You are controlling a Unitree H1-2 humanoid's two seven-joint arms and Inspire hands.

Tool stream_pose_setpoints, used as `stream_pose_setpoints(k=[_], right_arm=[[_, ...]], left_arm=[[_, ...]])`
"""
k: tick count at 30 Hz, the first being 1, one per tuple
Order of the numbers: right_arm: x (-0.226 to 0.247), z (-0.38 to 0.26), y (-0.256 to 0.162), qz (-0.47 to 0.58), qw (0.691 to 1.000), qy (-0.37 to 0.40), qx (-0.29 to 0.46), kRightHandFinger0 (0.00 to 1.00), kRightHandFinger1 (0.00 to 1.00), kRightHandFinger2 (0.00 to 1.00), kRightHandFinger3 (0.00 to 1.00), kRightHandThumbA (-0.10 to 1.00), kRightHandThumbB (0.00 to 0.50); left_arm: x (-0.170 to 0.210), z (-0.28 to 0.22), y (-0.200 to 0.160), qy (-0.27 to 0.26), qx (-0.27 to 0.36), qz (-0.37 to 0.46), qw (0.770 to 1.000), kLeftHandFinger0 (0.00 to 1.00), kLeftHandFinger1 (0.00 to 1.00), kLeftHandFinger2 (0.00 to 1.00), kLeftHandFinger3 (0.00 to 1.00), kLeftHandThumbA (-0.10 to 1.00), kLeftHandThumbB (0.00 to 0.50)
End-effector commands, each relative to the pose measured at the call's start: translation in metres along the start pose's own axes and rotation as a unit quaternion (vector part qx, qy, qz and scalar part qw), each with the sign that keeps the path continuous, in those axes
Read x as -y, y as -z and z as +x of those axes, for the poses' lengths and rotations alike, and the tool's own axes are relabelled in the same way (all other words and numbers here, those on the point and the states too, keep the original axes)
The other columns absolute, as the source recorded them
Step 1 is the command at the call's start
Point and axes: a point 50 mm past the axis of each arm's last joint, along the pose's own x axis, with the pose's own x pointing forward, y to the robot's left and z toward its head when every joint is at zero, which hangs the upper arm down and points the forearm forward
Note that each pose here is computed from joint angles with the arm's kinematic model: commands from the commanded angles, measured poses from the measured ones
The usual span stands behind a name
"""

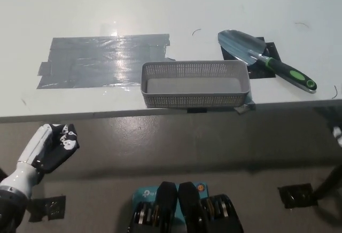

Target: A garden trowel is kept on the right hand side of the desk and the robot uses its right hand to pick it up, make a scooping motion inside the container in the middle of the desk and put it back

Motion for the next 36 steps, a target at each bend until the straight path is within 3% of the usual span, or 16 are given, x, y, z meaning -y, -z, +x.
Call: stream_pose_setpoints(k=[1,4,5,6,7,9,10,14,27,36], right_arm=[[0.011,0.033,-0.067,-0.109,0.992,0.015,0.068,1.00,1.00,1.00,1.00,0.80,0.500],[0.002,0.039,-0.086,-0.102,0.987,0.059,0.110,1.00,1.00,1.00,1.00,0.73,0.500],[-0.005,0.046,-0.095,-0.098,0.982,0.087,0.135,1.00,1.00,1.00,1.00,0.72,0.442],[-0.008,0.048,-0.099,-0.097,0.980,0.099,0.146,1.00,1.00,1.00,1.00,0.71,0.427],[-0.015,0.059,-0.109,-0.133,0.975,0.102,0.144,1.00,1.00,1.00,1.00,0.86,0.432],[-0.018,0.069,-0.118,-0.171,0.974,0.088,0.122,1.00,1.00,1.00,1.00,0.95,0.494],[-0.019,0.074,-0.121,-0.192,0.972,0.079,0.111,1.00,1.00,1.00,1.00,1.00,0.500],[-0.023,0.107,-0.127,-0.239,0.969,0.045,0.051,1.00,1.00,1.00,1.00,1.00,0.500],[-0.019,0.175,-0.075,-0.301,0.950,0.028,-0.080,1.00,1.00,1.00,1.00,1.00,0.500],[-0.015,0.179,-0.045,-0.311,0.937,-0.006,-0.160,1.00,1.00,1.00,1.00,1.00,0.500]], left_arm=[[-0.005,-0.001,-0.009,0.004,0.017,0.017,1.000,0.00,0.00,0.00,0.03,-0.10,0.500],[-0.004,-0.002,-0.008,0.005,0.010,0.022,1.000,0.00,0.00,0.00,0.04,-0.10,0.500],[-0.004,-0.003,-0.007,0.006,0.009,0.022,1.000,0.00,0.00,0.00,0.04,-0.10,0.500],[-0.004,-0.003,-0.007,0.007,0.009,0.022,1.000,0.00,0.00,0.00,0.04,-0.10,0.500],[-0.004,-0.003,-0.007,0.009,0.012,0.026,1.000,0.00,0.00,0.00,0.04,-0.10,0.500],[-0.004,-0.004,-0.006,0.013,0.016,0.027,0.999,0.00,0.00,0.00,0.04,-0.10,0.500],[-0.004,-0.004,-0.006,0.014,0.016,0.029,0.999,0.00,0.00,0.00,0.04,-0.10,0.500],[-0.004,-0.006,-0.006,0.016,0.006,0.023,1.000,0.00,0.00,0.00,0.04,-0.10,0.500],[-0.004,-0.008,-0.006,0.019,0.008,0.023,1.000,0.00,0.00,0.00,0.03,-0.10,0.500],[-0.006,-0.010,-0.006,0.023,0.008,0.027,0.999,0.00,0.00,0.00,0.04,-0.10,0.500]])
